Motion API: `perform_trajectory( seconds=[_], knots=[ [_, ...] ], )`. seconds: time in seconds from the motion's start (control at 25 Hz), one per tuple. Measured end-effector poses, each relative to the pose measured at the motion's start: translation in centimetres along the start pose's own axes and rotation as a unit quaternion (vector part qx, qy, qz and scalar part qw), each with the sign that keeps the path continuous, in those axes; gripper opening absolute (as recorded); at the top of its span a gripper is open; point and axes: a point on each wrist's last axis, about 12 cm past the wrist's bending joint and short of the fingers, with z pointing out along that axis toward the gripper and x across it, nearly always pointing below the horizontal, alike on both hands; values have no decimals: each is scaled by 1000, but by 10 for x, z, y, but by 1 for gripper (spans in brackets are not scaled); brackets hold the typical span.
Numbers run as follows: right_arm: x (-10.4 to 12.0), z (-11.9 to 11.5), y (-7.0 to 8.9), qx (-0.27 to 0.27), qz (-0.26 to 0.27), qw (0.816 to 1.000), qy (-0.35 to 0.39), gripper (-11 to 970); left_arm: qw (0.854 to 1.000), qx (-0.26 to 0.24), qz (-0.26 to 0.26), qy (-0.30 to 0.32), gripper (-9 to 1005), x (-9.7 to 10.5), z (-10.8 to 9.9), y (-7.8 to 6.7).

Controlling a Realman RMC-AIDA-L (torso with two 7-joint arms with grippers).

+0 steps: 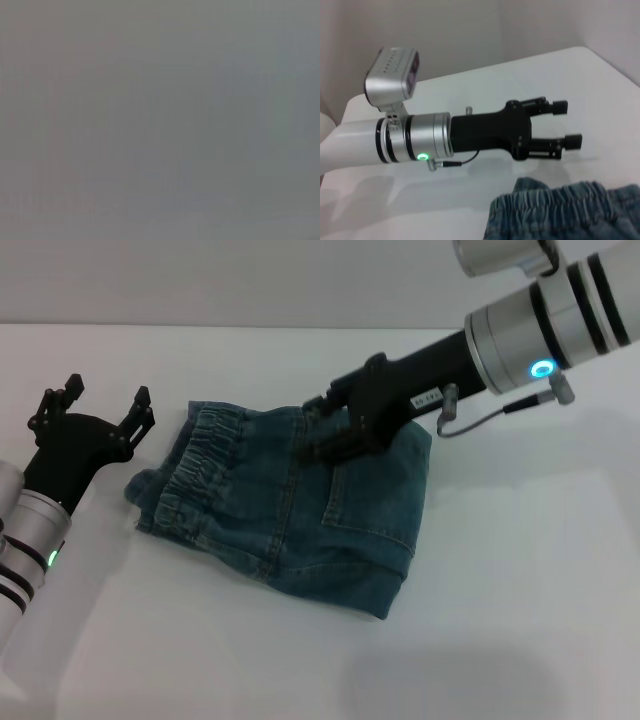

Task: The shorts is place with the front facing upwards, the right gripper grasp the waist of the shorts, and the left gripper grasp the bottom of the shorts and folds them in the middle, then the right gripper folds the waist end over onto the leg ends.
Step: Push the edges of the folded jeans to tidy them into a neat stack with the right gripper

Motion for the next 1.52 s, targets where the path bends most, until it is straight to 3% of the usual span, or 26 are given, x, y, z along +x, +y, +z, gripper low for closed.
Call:
perform_trajectory(
  seconds=[0.24,0.4,0.68,1.2,1.52],
  knots=[
    [18,5,4,-18,43,999,9,592,1000,1,4,-5,842,-3,4,2],
    [24,4,14,-62,62,996,24,592,1000,3,11,-6,842,-5,8,3],
    [41,0,28,-110,105,983,105,591,1000,4,19,-5,842,-8,14,4],
    [71,11,29,-94,147,973,152,591,1000,7,19,-5,842,-9,17,2],
    [74,13,19,-51,148,977,143,592,1000,12,19,1,842,-9,20,-1]
  ],
)
